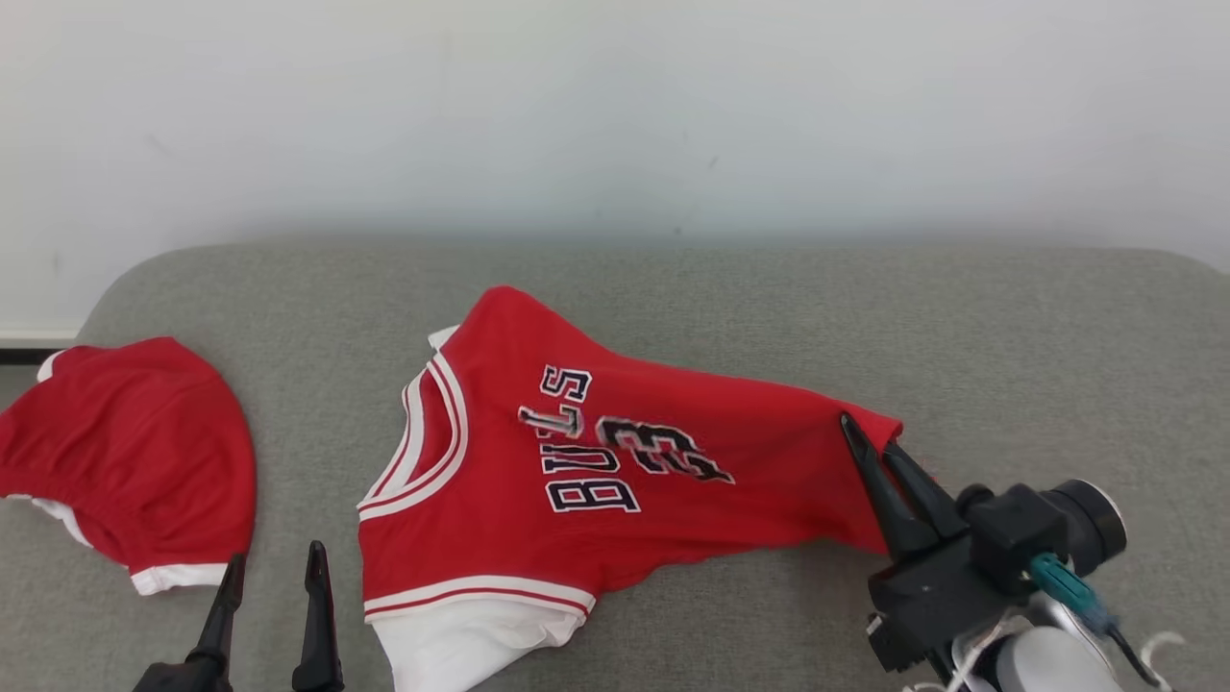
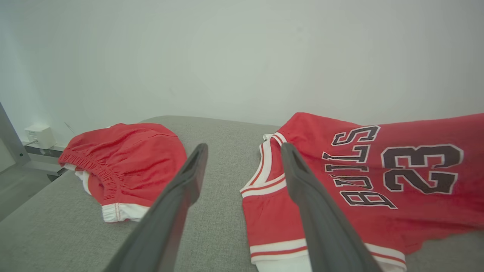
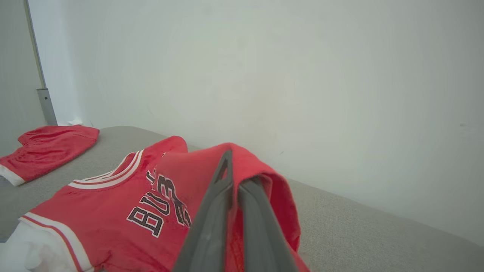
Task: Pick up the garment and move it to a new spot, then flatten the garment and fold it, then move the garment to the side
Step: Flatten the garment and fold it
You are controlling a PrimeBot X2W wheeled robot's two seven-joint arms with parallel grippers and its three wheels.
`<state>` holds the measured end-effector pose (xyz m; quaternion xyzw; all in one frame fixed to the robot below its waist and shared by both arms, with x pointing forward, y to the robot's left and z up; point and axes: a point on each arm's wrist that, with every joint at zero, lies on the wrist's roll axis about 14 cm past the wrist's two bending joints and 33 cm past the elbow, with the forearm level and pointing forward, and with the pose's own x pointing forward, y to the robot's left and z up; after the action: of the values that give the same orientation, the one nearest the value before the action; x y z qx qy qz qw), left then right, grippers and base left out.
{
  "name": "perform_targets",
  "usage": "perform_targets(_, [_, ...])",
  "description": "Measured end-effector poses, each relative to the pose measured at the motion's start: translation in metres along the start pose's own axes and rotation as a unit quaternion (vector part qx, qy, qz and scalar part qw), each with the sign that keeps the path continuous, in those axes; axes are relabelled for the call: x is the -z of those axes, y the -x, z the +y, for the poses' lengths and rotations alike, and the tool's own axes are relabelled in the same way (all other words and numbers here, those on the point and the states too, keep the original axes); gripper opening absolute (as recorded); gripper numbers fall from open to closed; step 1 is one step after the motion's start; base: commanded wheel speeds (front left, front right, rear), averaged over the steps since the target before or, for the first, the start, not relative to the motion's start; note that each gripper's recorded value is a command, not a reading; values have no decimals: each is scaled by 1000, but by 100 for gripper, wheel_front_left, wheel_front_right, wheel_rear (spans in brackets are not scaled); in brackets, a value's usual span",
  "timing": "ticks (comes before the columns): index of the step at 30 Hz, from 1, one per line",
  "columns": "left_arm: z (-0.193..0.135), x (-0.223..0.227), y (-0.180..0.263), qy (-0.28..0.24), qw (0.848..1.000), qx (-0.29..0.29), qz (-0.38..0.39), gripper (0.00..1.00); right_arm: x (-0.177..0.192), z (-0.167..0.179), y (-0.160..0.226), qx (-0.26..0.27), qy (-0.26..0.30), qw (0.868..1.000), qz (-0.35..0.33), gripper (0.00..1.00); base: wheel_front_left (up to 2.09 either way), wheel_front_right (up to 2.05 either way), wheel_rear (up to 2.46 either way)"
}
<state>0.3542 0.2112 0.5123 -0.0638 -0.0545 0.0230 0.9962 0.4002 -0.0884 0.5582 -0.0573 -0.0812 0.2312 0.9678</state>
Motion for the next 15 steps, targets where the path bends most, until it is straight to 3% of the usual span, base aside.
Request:
perform_targets(7, [1, 2, 0, 3, 1000, -1, 2, 100, -31, 4, 18, 15, -21, 999, -22, 0, 0, 0, 0])
perform_targets(15, [4, 3, 2, 7, 1000, -9, 5, 100, -6, -10, 16, 23, -16, 999, 21, 0, 0, 0, 0])
